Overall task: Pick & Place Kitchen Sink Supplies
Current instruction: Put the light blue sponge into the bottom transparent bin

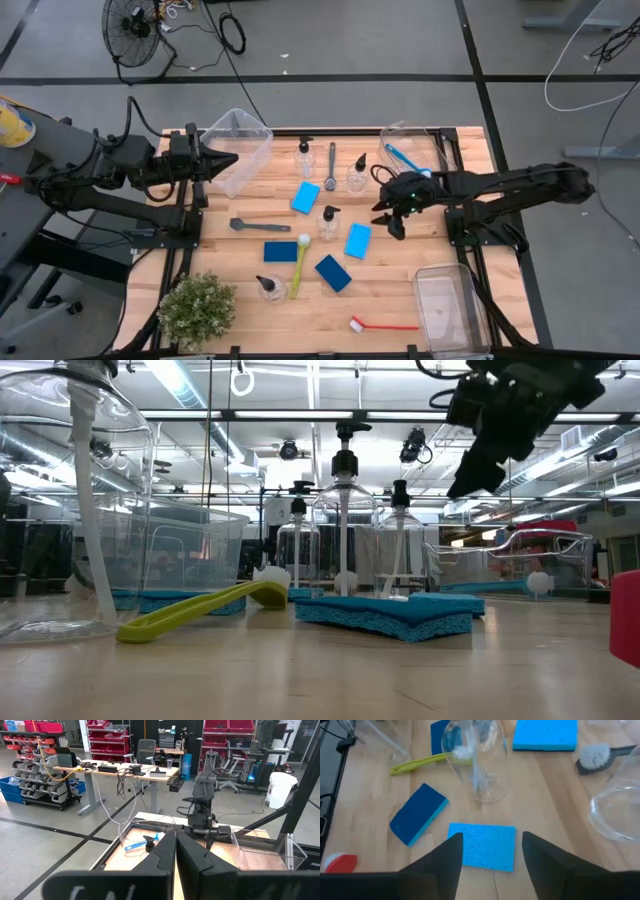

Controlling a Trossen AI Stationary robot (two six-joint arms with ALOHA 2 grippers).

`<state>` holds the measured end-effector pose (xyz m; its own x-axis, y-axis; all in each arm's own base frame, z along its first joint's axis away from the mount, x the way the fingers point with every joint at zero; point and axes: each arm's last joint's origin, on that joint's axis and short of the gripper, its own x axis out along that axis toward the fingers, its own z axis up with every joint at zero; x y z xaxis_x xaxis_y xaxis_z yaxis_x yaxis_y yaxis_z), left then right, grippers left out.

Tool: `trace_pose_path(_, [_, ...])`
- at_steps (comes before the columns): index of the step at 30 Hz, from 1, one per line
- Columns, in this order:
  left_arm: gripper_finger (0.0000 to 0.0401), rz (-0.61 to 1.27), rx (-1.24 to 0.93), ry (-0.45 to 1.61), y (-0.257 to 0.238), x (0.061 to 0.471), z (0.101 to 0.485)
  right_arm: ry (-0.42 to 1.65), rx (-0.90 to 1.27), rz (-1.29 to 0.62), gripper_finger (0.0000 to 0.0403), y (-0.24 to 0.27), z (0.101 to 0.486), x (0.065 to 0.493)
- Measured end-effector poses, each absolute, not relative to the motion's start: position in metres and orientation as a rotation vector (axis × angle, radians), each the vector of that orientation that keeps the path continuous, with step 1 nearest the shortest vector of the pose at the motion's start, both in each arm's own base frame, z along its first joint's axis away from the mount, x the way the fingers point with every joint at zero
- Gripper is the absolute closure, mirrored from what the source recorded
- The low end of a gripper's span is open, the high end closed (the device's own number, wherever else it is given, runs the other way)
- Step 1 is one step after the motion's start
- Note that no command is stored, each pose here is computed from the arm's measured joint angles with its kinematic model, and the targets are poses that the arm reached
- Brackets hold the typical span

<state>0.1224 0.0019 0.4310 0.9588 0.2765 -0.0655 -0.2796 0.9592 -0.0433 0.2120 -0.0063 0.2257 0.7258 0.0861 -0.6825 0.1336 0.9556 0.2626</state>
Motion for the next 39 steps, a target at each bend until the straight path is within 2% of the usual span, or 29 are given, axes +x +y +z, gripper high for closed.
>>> trace_pose_path(8, [0.0385, 0.282, -0.051, 0.059, 0.002, 0.123, 0.431, 0.677, 0.271, -0.018, 0.016, -0.006, 0.193, 0.216])
trace_pose_path(18, [0.0385, 0.282, -0.051, 0.061, 0.002, 0.123, 0.431, 0.744, 0.213, -0.024, 0.0167, -0.007, 0.162, 0.224])
trace_pose_path(39, [0.0385, 0.282, -0.052, 0.061, 0.002, 0.122, 0.431, 0.865, 0.263, 0.011, 0.0168, -0.004, 0.12, 0.241])
